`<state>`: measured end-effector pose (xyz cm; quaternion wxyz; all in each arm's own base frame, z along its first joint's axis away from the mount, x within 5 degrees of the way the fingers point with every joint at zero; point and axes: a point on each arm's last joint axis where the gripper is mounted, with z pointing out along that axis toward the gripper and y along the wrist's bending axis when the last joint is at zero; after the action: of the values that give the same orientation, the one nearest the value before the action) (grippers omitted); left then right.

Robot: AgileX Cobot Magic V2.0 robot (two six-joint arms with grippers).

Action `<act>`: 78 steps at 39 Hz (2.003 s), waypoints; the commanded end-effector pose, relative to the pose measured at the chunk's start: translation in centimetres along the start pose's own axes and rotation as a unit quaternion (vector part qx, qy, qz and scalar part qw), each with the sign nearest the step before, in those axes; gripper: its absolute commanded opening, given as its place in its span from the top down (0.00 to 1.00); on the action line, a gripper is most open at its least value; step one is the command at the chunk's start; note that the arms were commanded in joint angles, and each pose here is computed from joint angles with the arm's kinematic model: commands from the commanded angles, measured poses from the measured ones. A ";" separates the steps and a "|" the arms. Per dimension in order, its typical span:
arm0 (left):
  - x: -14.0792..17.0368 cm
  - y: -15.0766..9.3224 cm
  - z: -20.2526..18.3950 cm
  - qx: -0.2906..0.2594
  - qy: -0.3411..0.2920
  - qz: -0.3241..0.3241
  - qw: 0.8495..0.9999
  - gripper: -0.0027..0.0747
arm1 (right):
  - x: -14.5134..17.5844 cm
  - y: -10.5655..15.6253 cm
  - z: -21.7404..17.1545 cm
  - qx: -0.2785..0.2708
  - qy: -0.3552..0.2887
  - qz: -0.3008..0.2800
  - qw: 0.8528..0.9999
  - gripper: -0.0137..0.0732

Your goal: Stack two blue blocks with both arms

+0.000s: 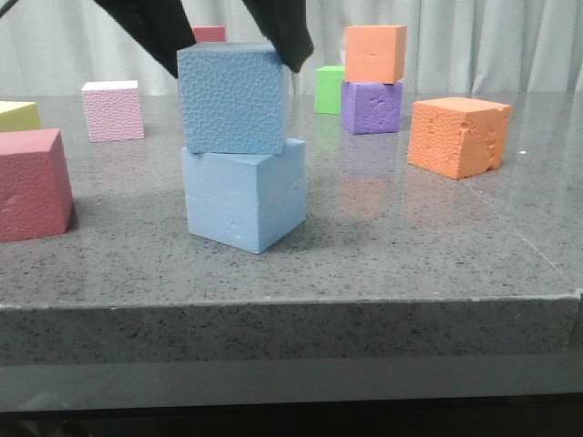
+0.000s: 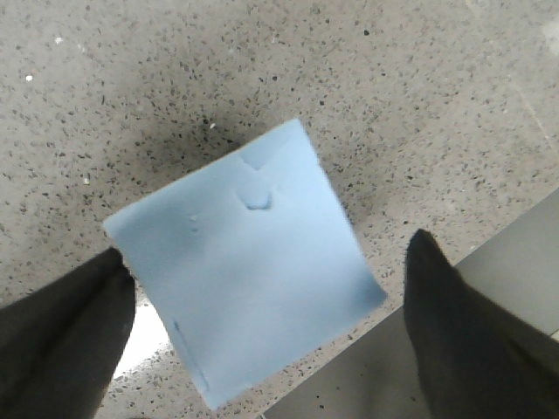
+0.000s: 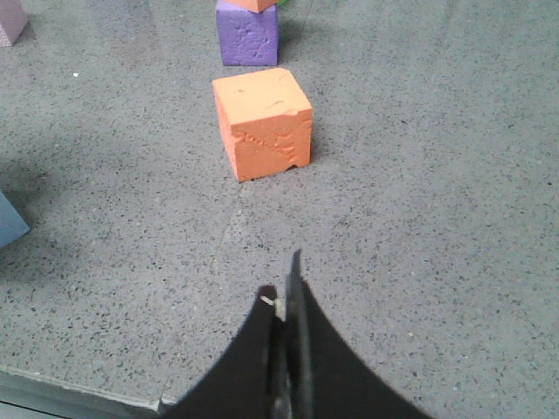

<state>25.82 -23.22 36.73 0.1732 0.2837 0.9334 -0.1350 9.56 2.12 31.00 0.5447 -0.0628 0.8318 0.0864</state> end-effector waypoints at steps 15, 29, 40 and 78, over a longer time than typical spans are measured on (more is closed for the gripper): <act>-0.3 -1.2 -7.4 0.019 -0.100 0.014 0.995 0.29 | -1.3 0.0 -0.4 0.004 -0.049 0.001 0.999 0.92; -0.4 -1.3 -8.3 0.022 -0.133 0.021 0.991 0.99 | -1.3 0.0 -0.4 0.004 -0.049 0.001 0.999 0.92; 2.6 -0.6 -11.2 0.012 -0.281 0.039 0.959 0.99 | -1.3 0.0 -0.4 0.004 -0.049 0.001 0.999 0.92; 31.1 3.8 -12.5 0.033 -0.594 0.056 0.802 0.99 | -1.3 0.0 -0.4 0.004 -0.049 0.001 0.999 0.92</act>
<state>1.67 -1.54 33.93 0.6517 0.2186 0.6711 -0.2776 9.56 2.13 31.00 0.5447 -0.0624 0.8318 0.0872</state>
